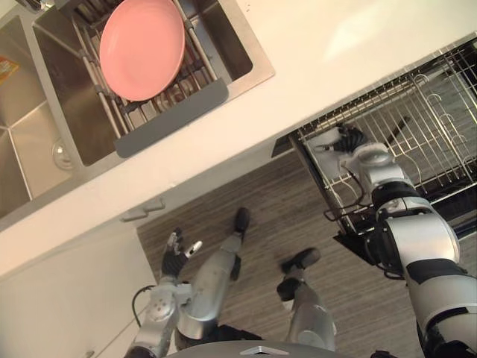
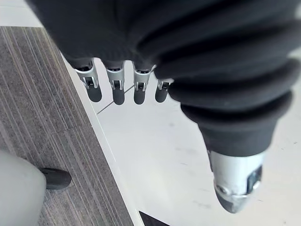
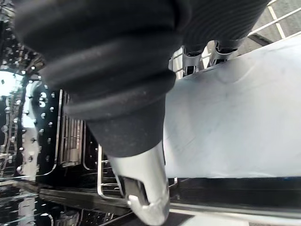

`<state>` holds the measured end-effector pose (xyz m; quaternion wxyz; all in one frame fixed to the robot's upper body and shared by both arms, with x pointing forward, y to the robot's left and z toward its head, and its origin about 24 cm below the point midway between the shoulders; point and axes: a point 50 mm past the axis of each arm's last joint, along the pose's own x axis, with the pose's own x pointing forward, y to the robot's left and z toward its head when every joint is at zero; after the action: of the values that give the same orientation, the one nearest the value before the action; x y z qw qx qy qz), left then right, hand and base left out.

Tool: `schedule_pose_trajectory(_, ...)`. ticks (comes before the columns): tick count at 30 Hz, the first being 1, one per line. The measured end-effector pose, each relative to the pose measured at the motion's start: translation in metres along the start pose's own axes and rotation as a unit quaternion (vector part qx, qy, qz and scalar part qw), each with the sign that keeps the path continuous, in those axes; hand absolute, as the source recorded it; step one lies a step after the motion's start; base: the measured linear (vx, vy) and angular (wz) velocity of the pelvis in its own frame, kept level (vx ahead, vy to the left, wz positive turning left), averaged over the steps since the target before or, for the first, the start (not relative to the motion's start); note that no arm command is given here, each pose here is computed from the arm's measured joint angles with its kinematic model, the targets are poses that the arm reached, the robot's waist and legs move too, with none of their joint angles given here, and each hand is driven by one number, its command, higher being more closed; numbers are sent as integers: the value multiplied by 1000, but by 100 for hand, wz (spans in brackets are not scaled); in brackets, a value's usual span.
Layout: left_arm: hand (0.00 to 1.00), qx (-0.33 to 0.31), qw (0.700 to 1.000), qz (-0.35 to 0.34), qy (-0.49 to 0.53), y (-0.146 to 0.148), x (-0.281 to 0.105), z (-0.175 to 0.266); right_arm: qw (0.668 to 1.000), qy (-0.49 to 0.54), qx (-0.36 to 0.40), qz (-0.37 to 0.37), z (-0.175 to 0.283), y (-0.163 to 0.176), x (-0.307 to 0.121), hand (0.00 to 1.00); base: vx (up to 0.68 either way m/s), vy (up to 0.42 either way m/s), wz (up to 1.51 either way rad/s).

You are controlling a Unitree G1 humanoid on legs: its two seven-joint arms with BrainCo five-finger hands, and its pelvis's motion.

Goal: Walk over to the sink, pick up the cup, carry it to the dishwasher, place the cup inside the dishwasher, then close the dishwasher door

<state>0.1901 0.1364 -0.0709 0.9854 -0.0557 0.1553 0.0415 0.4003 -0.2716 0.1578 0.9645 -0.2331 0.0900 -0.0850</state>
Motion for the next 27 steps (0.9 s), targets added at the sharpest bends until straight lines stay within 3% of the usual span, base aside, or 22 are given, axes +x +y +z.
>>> schedule_pose_trajectory(5,0,-1,1000,28,9,15,0,-1,993,-119,10,15,38,7,-8,0,5,-48,-8)
schedule_pose_trajectory(10,0,10,997,68,32,37,-2,-6,986,-159,28,44,28,26,-23,0,11,-67,-8)
schedule_pose_trajectory(19,0,6,977,165,135,89,-37,-48,953,-245,173,50,-14,68,-92,0,70,-74,-18)
schedule_pose_trajectory(24,0,-44,948,232,216,105,-83,-85,903,-298,301,69,-33,80,-141,0,86,-30,-8)
schedule_pose_trajectory(27,0,-54,935,252,244,107,-99,-98,877,-333,330,103,-26,82,-147,0,67,-14,-1)
